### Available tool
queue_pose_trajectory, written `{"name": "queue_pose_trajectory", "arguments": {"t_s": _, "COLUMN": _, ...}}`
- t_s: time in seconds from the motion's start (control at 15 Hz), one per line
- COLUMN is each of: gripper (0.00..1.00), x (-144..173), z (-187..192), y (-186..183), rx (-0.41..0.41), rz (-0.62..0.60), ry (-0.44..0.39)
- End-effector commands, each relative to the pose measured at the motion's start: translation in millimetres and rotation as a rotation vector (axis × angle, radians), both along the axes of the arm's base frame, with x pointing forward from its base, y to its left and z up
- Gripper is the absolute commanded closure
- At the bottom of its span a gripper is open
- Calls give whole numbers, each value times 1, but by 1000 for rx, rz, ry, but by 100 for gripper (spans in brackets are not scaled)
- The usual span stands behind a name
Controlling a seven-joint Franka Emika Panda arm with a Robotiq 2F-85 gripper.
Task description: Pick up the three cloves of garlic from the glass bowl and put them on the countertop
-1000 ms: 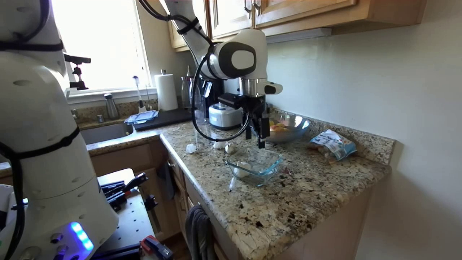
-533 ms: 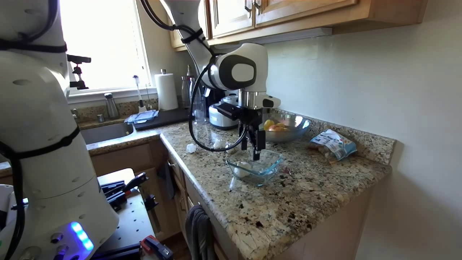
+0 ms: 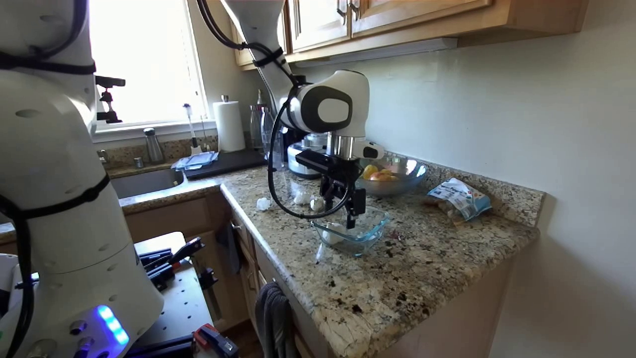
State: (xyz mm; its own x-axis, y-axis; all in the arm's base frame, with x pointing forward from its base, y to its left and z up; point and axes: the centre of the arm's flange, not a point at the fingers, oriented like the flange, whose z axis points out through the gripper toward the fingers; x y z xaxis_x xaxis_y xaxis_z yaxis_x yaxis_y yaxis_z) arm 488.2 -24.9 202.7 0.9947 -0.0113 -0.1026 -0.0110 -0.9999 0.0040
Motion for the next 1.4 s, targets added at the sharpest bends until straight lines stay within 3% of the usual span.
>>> {"name": "queue_pose_trajectory", "arguments": {"t_s": 0.0, "gripper": 0, "x": -2, "z": -2, "y": -5, "rx": 64, "rz": 99, "ry": 0}}
{"name": "queue_pose_trajectory", "arguments": {"t_s": 0.53, "gripper": 0, "x": -6, "z": -13, "y": 2, "rx": 66, "rz": 350, "ry": 6}}
{"name": "queue_pose_trajectory", "arguments": {"t_s": 1.33, "gripper": 0, "x": -7, "z": -30, "y": 2, "rx": 47, "rz": 445, "ry": 25}}
